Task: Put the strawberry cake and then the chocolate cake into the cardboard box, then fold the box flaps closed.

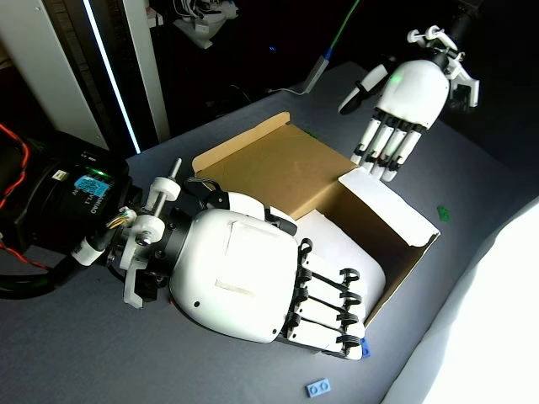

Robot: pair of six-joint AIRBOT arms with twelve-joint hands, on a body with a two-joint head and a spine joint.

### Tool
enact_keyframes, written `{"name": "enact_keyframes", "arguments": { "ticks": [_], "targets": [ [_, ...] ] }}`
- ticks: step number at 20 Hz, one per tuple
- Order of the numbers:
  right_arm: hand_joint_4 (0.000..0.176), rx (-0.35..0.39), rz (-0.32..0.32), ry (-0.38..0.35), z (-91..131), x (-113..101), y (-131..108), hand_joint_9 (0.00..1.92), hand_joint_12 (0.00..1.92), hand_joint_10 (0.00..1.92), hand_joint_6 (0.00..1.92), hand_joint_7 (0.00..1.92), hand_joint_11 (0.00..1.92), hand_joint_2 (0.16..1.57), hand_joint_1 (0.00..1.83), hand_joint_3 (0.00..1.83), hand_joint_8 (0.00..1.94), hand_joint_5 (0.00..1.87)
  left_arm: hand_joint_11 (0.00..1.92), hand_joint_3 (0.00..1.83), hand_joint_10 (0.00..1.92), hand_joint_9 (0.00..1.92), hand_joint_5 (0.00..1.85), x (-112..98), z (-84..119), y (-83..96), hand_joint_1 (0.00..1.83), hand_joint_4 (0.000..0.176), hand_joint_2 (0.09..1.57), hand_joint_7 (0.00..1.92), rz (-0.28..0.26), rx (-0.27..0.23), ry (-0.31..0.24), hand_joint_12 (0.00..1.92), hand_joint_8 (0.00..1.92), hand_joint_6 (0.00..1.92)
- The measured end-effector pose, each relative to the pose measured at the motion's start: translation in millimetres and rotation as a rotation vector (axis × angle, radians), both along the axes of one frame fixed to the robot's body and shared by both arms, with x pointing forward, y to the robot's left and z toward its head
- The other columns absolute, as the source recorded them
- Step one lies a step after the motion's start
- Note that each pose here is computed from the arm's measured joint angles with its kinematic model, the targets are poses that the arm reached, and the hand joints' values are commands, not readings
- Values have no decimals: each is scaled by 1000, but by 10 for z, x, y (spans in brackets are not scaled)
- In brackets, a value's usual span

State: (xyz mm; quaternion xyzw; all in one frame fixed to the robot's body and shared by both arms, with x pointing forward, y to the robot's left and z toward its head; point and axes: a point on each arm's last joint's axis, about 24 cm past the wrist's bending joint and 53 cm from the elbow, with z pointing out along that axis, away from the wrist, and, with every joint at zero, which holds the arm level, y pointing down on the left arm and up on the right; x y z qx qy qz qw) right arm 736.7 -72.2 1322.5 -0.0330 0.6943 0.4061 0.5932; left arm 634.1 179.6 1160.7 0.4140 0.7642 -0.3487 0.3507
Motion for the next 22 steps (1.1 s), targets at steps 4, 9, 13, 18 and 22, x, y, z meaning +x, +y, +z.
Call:
{"name": "enact_keyframes", "arguments": {
  "ticks": [4, 9, 13, 18, 22],
  "targets": [
    [0, 6, -12, 7, 43, 5, -66, 172, 477, 7, 13, 210, 0, 1229, 0, 0, 4, 212, 0, 14, 4, 301, 277, -125, -71, -97, 0, 0, 1207, 278, -28, -4, 23, 839, 2, 6],
    [0, 24, -61, 1, 234, 16, -363, 187, 580, 7, 5, 207, 0, 1266, 0, 8, 0, 218, 0, 0, 6, 314, 306, -381, -103, -296, 0, 0, 1198, 303, -82, -32, 63, 864, 14, 11],
    [0, 50, -133, -1, 362, -27, -845, 194, 679, 6, 7, 205, 0, 1280, 0, 5, 3, 220, 0, 1, 4, 317, 287, -554, -187, -476, 0, 0, 1201, 292, -113, -44, 97, 882, 5, 3],
    [0, 44, -283, 74, 58, -242, -1785, 176, 634, 2, 3, 198, 0, 1271, 0, 0, 1, 178, 0, 1, 8, 340, 301, -714, -170, -660, 0, 0, 1210, 320, -130, -80, 120, 895, 9, 4],
    [0, 17, -372, 123, -160, -332, -2273, 190, 619, 7, 9, 221, 0, 1271, 0, 0, 7, 212, 0, 3, 2, 325, 299, -674, 80, -773, 0, 0, 1217, 314, -107, -169, 137, 869, 3, 2]
  ]
}}
